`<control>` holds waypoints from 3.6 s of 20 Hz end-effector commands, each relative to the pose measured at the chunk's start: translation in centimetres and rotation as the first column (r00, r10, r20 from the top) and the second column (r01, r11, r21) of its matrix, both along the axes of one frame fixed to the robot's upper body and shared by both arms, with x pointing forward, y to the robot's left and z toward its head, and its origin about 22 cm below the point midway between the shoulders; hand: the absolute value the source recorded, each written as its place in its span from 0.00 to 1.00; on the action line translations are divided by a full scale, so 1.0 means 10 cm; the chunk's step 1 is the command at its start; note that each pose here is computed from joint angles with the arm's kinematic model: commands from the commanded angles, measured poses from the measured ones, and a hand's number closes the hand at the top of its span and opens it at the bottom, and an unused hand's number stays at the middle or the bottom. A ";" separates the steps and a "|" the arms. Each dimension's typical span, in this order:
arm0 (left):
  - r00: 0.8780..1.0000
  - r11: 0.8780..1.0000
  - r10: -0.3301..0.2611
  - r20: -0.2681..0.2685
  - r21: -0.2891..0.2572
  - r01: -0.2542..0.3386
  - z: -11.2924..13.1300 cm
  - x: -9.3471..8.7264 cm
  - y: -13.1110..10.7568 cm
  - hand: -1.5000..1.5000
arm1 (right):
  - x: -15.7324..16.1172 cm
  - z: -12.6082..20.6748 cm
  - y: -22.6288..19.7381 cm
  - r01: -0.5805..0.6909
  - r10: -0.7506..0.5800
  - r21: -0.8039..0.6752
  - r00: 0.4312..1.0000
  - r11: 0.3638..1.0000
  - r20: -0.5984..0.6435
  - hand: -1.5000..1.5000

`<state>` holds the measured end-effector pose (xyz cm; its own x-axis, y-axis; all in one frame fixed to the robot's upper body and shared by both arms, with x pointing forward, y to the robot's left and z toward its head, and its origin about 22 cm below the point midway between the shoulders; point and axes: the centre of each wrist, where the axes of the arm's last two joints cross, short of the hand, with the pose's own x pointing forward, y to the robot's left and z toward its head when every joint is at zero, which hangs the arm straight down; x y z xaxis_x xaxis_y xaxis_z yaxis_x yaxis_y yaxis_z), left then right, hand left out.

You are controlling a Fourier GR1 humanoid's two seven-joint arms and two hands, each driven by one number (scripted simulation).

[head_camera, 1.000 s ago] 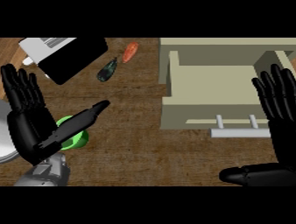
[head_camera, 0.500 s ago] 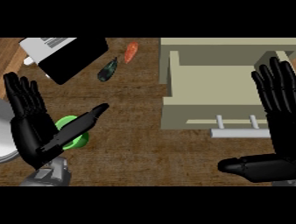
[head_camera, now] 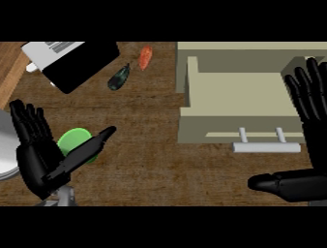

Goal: Pick up the cup, place it into the drawer and close the drawer

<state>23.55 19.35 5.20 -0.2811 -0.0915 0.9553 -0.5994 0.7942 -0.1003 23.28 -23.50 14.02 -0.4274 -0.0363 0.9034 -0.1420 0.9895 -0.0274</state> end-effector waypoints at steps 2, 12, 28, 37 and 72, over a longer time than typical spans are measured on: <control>0.997 0.998 0.055 -0.062 -0.010 -0.056 -0.32 -0.10 0.02 0.00 | -0.05 0.08 0.20 -0.002 0.001 0.010 1.000 1.000 0.027 0.00; 0.990 0.995 0.097 -0.104 -0.016 -0.099 -0.80 -0.10 0.26 0.00 | -0.02 -0.09 0.01 0.004 -0.004 -0.001 1.000 1.000 -0.010 0.00; 0.985 0.991 0.121 -0.125 -0.047 -0.128 -1.51 -0.15 0.43 0.00 | -0.09 0.10 0.04 -0.021 0.021 0.006 1.000 1.000 0.003 0.00; 0.984 0.991 0.112 -0.142 -0.059 -0.121 -1.67 -0.49 0.51 0.00 | -0.04 -0.11 -0.12 -0.043 0.043 -0.005 0.999 0.999 -0.022 0.00; 0.995 0.964 -0.052 0.081 -0.254 0.071 -2.07 0.05 0.56 1.00 | -0.25 0.12 0.05 -0.047 0.046 -0.014 0.999 0.999 -0.026 0.00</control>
<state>23.22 26.43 -15.30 -0.2920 0.1418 0.9459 -0.5733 0.7656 -0.2918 21.84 -23.54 14.47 -0.4112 -0.0459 0.9104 -0.1774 0.9837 -0.0305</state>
